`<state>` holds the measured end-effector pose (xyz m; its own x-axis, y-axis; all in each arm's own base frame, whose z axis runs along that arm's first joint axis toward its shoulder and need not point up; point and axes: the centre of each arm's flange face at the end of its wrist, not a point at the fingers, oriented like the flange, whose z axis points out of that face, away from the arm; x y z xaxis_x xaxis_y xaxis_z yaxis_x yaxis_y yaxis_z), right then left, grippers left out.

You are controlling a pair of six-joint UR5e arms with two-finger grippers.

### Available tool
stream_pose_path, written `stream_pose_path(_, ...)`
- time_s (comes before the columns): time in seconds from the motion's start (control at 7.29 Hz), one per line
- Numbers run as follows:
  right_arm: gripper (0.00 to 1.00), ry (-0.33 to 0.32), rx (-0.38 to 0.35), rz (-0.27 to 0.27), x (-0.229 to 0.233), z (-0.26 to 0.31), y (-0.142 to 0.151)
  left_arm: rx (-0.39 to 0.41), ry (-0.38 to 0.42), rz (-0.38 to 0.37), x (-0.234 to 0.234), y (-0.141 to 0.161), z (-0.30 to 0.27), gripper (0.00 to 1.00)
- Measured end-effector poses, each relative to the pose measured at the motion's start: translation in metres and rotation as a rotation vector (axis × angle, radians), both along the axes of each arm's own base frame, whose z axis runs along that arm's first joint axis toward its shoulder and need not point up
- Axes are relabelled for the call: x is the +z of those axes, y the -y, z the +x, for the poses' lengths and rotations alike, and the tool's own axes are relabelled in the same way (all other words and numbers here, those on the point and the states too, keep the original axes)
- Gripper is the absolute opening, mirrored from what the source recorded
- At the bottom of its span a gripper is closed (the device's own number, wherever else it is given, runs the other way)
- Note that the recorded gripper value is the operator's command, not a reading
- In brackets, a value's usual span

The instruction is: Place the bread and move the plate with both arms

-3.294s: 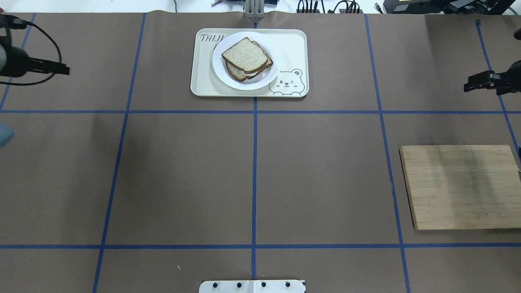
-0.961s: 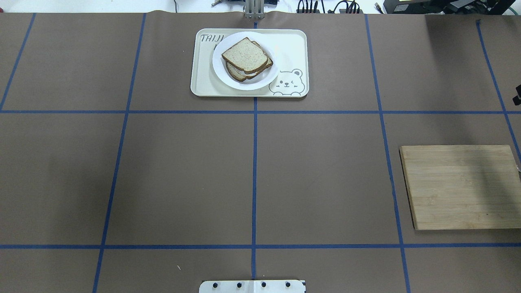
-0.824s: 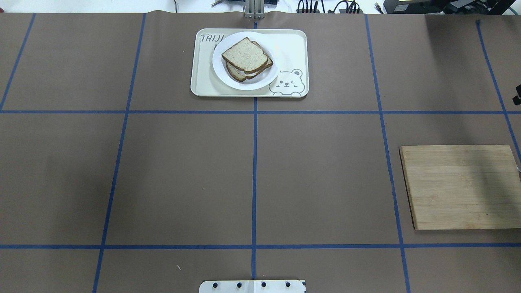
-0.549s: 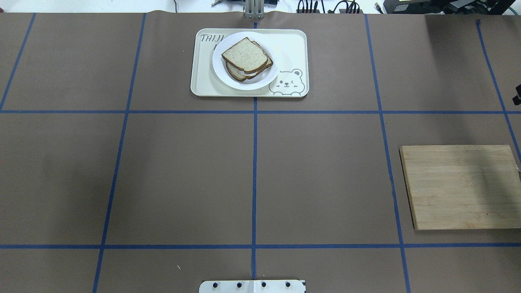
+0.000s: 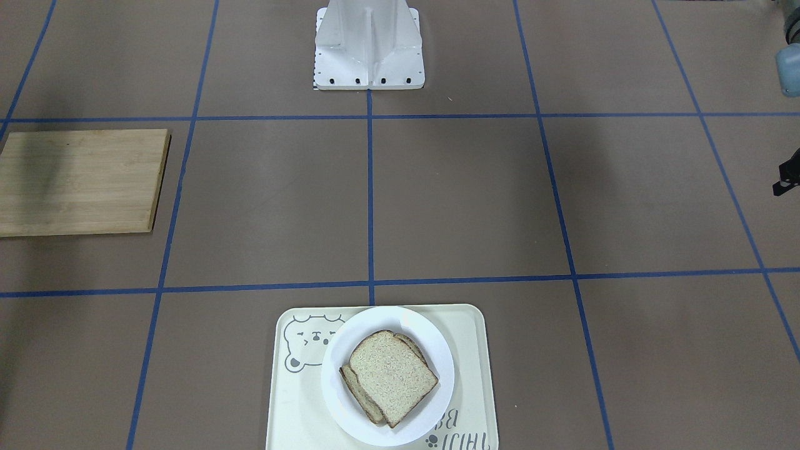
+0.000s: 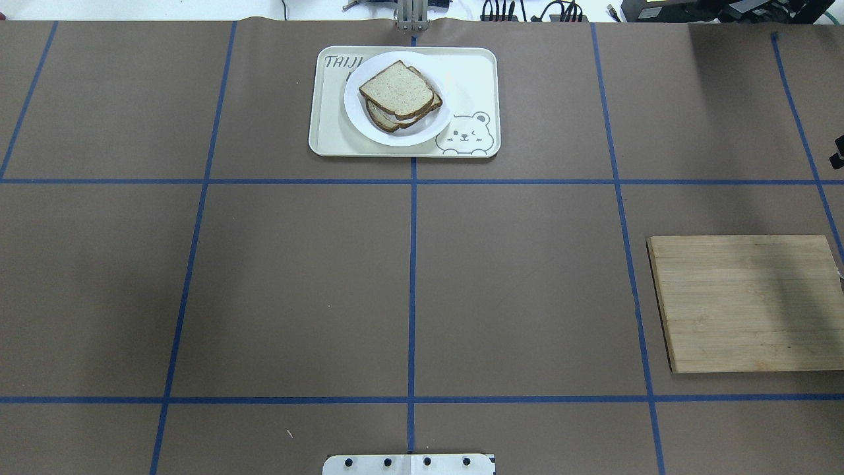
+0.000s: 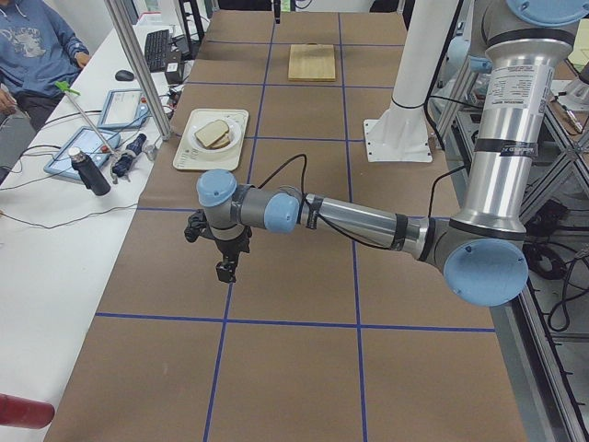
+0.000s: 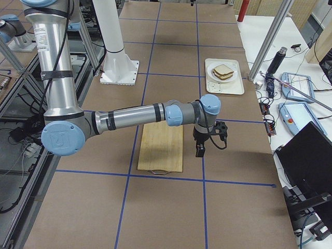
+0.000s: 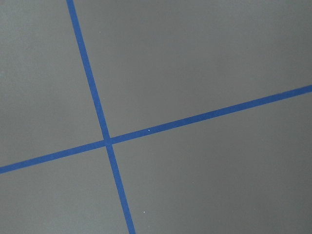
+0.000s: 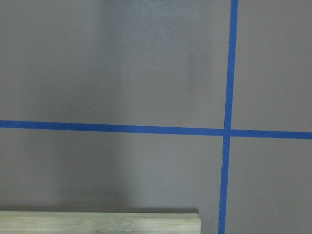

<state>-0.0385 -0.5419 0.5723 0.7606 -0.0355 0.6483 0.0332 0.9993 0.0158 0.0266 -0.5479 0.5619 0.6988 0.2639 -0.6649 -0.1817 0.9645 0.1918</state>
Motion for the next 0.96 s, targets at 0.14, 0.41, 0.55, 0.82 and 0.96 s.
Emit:
stream_pose_path(0.14, 1.00, 0.000, 0.000, 0.001, -0.0003, -0.0001, -0.0002, 0.001, -0.002, 0.002, -0.0006, 0.0003, 0.0004, 0.98)
stream_pose_path(0.41, 1.00, 0.001, 0.000, 0.001, -0.0002, 0.0000, -0.0004, 0.001, -0.005, 0.002, -0.0010, 0.0004, 0.0009, 0.98)
stream_pose_path(0.55, 1.00, 0.001, 0.000, 0.001, -0.0003, 0.0001, -0.0004, 0.001, -0.005, -0.001, 0.0001, -0.0001, 0.0008, 0.98)
stream_pose_path(0.82, 1.00, 0.002, 0.000, 0.006, -0.0026, 0.0002, -0.0007, -0.001, -0.004, -0.009, 0.0042, -0.0018, -0.0005, 0.98)
stream_pose_path(0.96, 1.00, 0.003, 0.000, 0.010, -0.0048, 0.0003, -0.0013, -0.002, -0.005, -0.010, 0.0047, -0.0021, -0.0008, 0.98)
